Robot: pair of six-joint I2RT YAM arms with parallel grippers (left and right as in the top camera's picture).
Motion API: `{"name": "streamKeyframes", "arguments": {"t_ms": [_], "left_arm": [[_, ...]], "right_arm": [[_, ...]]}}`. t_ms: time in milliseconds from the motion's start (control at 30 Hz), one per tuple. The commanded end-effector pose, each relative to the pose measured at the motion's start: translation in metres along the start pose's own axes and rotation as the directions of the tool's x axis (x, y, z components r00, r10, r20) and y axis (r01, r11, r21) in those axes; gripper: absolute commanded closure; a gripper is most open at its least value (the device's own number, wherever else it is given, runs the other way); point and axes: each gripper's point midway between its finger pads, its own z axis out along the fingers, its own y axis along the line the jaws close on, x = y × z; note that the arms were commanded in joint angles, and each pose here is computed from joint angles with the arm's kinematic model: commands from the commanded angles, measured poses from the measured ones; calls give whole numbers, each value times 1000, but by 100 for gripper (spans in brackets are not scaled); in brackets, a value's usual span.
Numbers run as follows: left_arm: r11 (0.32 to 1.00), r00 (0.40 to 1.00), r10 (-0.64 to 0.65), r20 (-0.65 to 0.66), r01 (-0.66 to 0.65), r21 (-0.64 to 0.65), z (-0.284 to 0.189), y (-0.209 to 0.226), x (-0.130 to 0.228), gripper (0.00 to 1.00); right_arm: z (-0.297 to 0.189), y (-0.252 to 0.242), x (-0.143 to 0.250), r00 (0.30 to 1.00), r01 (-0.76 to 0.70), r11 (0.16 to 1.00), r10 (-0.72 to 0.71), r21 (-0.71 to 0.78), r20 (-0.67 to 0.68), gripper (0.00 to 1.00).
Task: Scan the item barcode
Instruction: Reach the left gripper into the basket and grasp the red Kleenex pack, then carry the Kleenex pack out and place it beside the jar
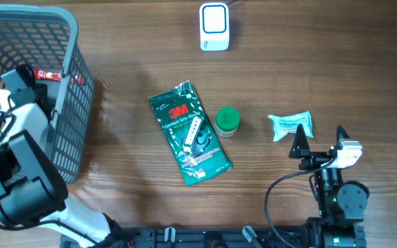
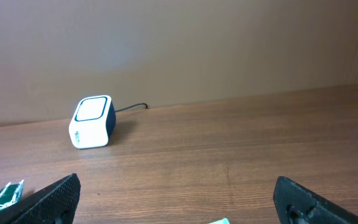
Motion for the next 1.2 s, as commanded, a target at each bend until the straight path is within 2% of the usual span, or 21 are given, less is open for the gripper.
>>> {"name": "streamKeyframes", "arguments": {"t_ms": [0, 33, 100, 133, 167, 300, 400, 567, 633, 700, 733, 767, 800, 833, 900, 967, 1033, 1133, 1167], "left_arm": [[998, 1000, 6, 18, -5, -62, 16, 18, 2, 27], [997, 1000, 11, 9, -10, -76, 20, 22, 6, 33], [996, 1000, 14, 4, -14, -84, 23, 25, 9, 55], [996, 1000, 18, 11, -17, -83, 23, 24, 7, 87], [996, 999, 35, 14, -34, -81, 24, 24, 6, 96], [993, 994, 104, 29, -103, -58, 12, 16, -4, 96], [997, 994, 76, 79, -76, 1, -29, -1, -33, 96], [961, 959, -82, 270, 5, 276, -177, -38, -116, 96], [906, 928, -173, 329, 18, 423, -253, -41, -141, 96], [796, 941, -185, 285, -26, 605, -323, -50, -134, 96], [707, 968, -129, 216, -63, 704, -354, -60, -113, 96], [557, 994, 13, 109, -98, 825, -392, -74, -73, 96], [457, 990, 136, 38, -97, 884, -413, -82, -40, 96], [389, 964, 265, -31, -78, 918, -426, -87, -4, 96], [398, 898, 422, -124, -61, 915, -423, -87, 49, 96], [422, 794, 576, -193, -87, 902, -413, -86, 105, 96], [359, 602, 777, -183, -185, 915, -402, -84, 188, 96], [202, 375, 922, -94, -261, 944, -396, -77, 281, 96], [75, 283, 959, 2, -260, 963, -402, -74, 321, 96]], "right_arm": [[0, -1, -1, 1000, -1, 1000, 1, 7, 7, 0], [0, -1, -1, 1000, -1, 1000, 1, 7, 7, 0], [0, -1, -1, 1000, -1, 1000, 1, 7, 7, 0], [0, -1, -1, 1000, -1, 1000, 1, 7, 7, 0], [0, -1, -1, 1000, -2, 1000, 2, 7, 7, 0], [0, -1, -1, 1000, -1, 1000, 1, 7, 7, 0], [0, -1, -1, 1000, -1, 1000, 1, 7, 7, 0], [0, -1, -1, 1000, -1, 1000, 1, 7, 7, 0], [0, -1, -1, 1000, -2, 1000, 2, 7, 7, 0], [0, -1, -1, 1000, -2, 1000, 2, 7, 7, 0], [0, -1, -1, 1000, -2, 1000, 2, 7, 7, 0], [0, -1, -1, 1000, -1, 1000, 1, 7, 7, 0], [0, -1, -1, 1000, -1, 1000, 1, 7, 7, 0], [0, -1, -1, 1000, -1, 1000, 1, 7, 7, 0], [0, -1, -1, 1000, -1, 1000, 1, 7, 7, 0], [0, -1, -1, 1000, -1, 1000, 1, 7, 7, 0], [0, -1, -1, 1000, -1, 1000, 1, 7, 7, 0], [0, -1, -1, 1000, -2, 1000, 2, 7, 7, 0], [0, -1, -1, 1000, -1, 1000, 1, 7, 7, 0]]}}
